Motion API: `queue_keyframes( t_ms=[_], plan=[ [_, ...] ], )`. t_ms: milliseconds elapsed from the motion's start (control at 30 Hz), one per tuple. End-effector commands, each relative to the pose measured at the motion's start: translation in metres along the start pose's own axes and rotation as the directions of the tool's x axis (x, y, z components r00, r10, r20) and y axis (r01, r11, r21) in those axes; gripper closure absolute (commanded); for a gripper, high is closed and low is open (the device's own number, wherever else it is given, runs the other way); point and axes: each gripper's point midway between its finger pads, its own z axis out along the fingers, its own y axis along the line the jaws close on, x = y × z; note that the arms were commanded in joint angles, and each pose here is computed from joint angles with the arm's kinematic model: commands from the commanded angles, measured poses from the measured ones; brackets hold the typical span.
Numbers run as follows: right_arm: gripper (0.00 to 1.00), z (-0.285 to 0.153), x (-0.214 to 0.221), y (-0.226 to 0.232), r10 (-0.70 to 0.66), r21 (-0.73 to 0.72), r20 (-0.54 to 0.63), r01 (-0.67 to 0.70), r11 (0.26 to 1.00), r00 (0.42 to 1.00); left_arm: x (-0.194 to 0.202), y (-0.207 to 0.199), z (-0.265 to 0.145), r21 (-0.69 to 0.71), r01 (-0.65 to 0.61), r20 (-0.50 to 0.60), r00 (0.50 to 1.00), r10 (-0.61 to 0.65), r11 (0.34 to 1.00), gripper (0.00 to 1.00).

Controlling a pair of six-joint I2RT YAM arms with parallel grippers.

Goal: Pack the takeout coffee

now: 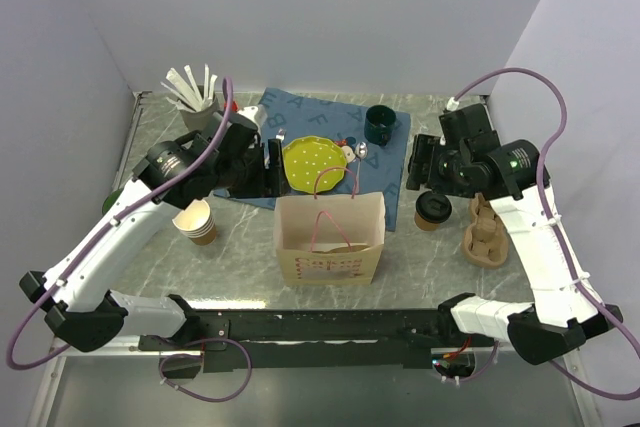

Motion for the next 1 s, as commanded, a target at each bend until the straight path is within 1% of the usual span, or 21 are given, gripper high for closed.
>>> queue_keyframes(
  t_ms=[0,33,67,133,167,300,433,467,500,567,600,667,700,733,767,800,833,867,900,933,967],
  plan=[
    [0.17,-0.020,-0.007,0.023,0.003,-0.154,0.037,0.002,0.988,0.999,0.002,0.010,-0.012,-0.015,-0.018,0.023,1.000,0.019,1.000,0.25],
    [0.17,-0.027,-0.008,0.032,-0.009,-0.209,0.044,0.018,0.978,0.999,0.005,0.009,-0.012,0.001,-0.028,0.012,1.000,0.028,1.000,0.26],
    [0.18,-0.037,-0.007,0.045,-0.034,-0.297,0.060,0.050,0.954,0.998,0.009,0.009,-0.010,0.006,-0.033,-0.002,0.999,0.033,0.999,0.26],
    [0.18,-0.047,-0.004,0.053,-0.042,-0.363,0.070,0.065,0.930,0.997,0.012,0.006,-0.005,0.023,-0.045,-0.018,0.999,0.046,0.999,0.27],
    [0.18,-0.051,0.001,0.060,-0.052,-0.409,0.049,0.068,0.910,0.997,0.016,0.003,-0.002,0.045,-0.048,-0.037,0.998,0.050,0.998,0.28],
    [0.21,-0.053,0.015,0.071,-0.060,-0.474,-0.009,0.049,0.879,0.998,0.017,-0.004,0.005,0.073,-0.047,-0.050,0.997,0.050,0.996,0.32],
    [0.25,-0.048,0.028,0.081,-0.050,-0.507,-0.068,0.009,0.862,0.996,0.020,-0.005,0.012,0.080,-0.060,-0.066,0.996,0.065,0.995,0.37],
    [0.25,-0.048,0.034,0.085,-0.067,-0.513,-0.081,0.016,0.858,0.994,0.022,-0.004,0.015,0.078,-0.061,-0.070,0.995,0.067,0.995,0.38],
    [0.26,-0.043,0.039,0.085,-0.068,-0.501,-0.099,0.009,0.865,0.993,0.023,-0.003,0.016,0.080,-0.066,-0.073,0.995,0.071,0.995,0.39],
    [0.27,-0.037,0.044,0.090,-0.075,-0.485,-0.104,0.016,0.874,0.992,0.027,-0.002,0.019,0.084,-0.071,-0.080,0.994,0.078,0.994,0.46],
    [0.29,-0.031,0.049,0.090,-0.079,-0.472,-0.121,0.013,0.881,0.989,0.029,-0.003,0.019,0.091,-0.073,-0.086,0.993,0.081,0.993,0.48],
    [0.30,-0.019,0.053,0.091,-0.087,-0.428,-0.154,0.013,0.904,0.984,0.032,-0.004,0.022,0.101,-0.075,-0.100,0.991,0.085,0.992,0.57],
    [0.33,-0.019,0.056,0.093,-0.108,-0.414,-0.158,0.033,0.910,0.981,0.033,-0.006,0.021,0.117,-0.077,-0.106,0.990,0.089,0.990,0.61],
    [0.34,-0.013,0.057,0.092,-0.127,-0.387,-0.169,0.053,0.921,0.977,0.036,-0.012,0.017,0.151,-0.076,-0.121,0.988,0.094,0.986,0.67],
    [0.36,-0.010,0.058,0.086,-0.145,-0.344,-0.165,0.080,0.936,0.976,0.038,-0.015,0.014,0.169,-0.069,-0.127,0.988,0.092,0.983,0.70],
    [0.42,-0.012,0.056,0.087,-0.165,-0.337,-0.151,0.106,0.935,0.975,0.039,-0.018,0.011,0.186,-0.054,-0.133,0.988,0.079,0.981,0.73],
    [0.47,-0.009,0.055,0.085,-0.187,-0.325,-0.144,0.132,0.936,0.972,0.043,-0.025,0.001,0.233,-0.045,-0.135,0.988,0.078,0.971,0.74],
    [0.52,-0.008,0.051,0.081,-0.192,-0.304,-0.126,0.146,0.941,0.973,0.050,-0.025,-0.001,0.249,-0.031,-0.147,0.987,0.070,0.968,0.74],
    [0.61,-0.007,0.049,0.081,-0.201,-0.301,-0.115,0.159,0.940,0.973,0.052,-0.028,-0.005,0.271,-0.002,-0.151,0.988,0.045,0.963,0.73],
    [0.66,-0.006,0.048,0.078,-0.221,-0.296,-0.098,0.184,0.937,0.970,0.052,-0.032,-0.015,0.307,0.010,-0.128,0.991,0.031,0.952,0.66],
    [0.71,-0.005,0.046,0.077,-0.233,-0.294,-0.088,0.198,0.935,0.969,0.056,-0.028,-0.015,0.298,0.028,-0.134,0.991,0.013,0.954,0.57]
  ],
)
